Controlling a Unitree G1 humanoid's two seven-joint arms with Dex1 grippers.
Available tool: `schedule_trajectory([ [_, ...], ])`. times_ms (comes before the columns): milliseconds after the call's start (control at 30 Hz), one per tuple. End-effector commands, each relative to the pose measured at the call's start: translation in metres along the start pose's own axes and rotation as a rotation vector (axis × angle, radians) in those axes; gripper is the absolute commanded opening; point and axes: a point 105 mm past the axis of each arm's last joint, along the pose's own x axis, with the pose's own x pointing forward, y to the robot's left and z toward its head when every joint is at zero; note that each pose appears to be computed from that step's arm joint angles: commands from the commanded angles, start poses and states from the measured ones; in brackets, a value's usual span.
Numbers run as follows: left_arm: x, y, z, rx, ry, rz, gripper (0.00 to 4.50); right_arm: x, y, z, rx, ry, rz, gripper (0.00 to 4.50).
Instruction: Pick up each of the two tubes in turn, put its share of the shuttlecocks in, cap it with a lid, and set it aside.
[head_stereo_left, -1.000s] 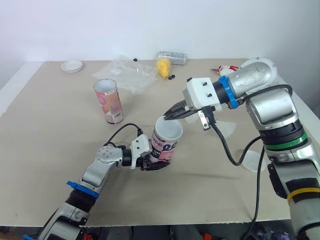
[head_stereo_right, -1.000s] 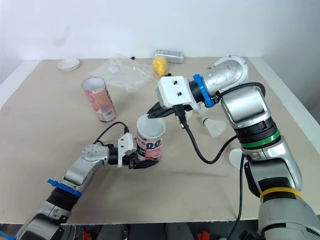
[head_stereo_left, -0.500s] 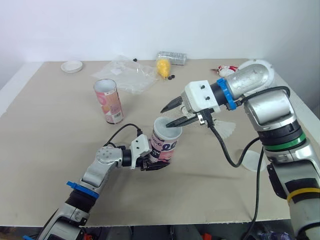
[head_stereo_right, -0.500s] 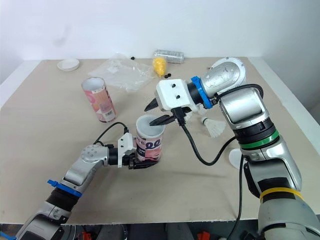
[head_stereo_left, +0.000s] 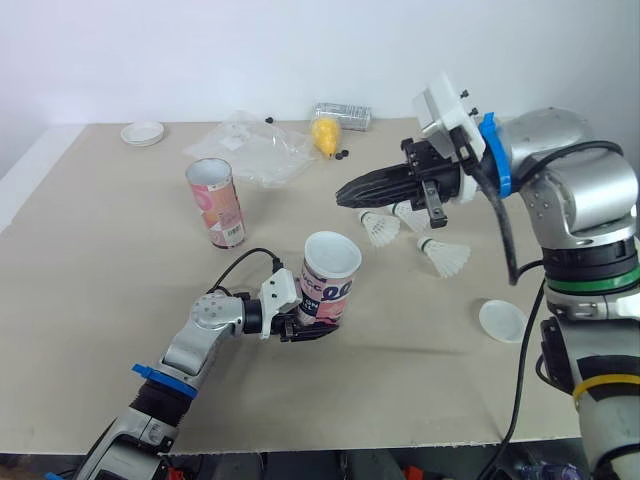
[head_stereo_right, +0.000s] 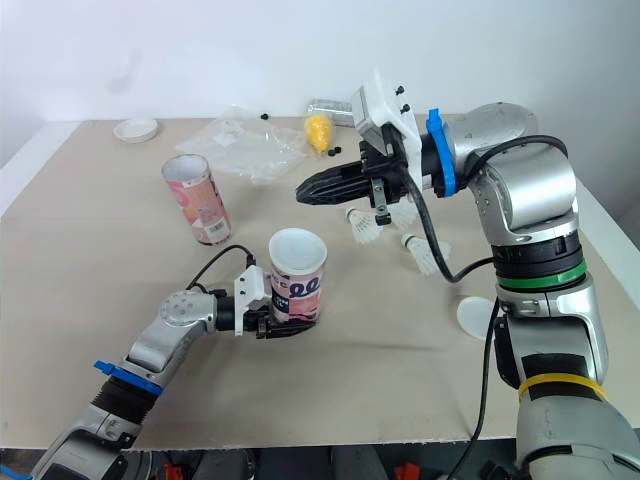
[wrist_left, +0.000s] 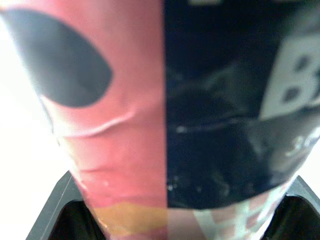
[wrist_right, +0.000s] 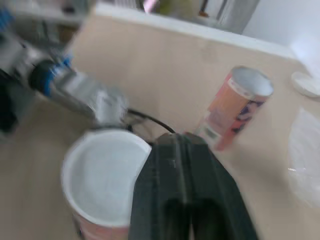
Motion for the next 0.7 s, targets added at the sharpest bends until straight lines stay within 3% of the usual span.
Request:
schedule_trajectory([
  [33, -0.002, -0.012, -0.037, -0.116, 0.117, -0.025, 3.05, 0.012, 0.009, 0.000, -0.012, 0.017, -0.003, 0.03],
  [700, -0.002, -0.012, -0.036, -0.112, 0.117, -0.016, 3.05, 0.035, 0.028, -0.061, -0.099, 0.338, 0.139, 0.03],
])
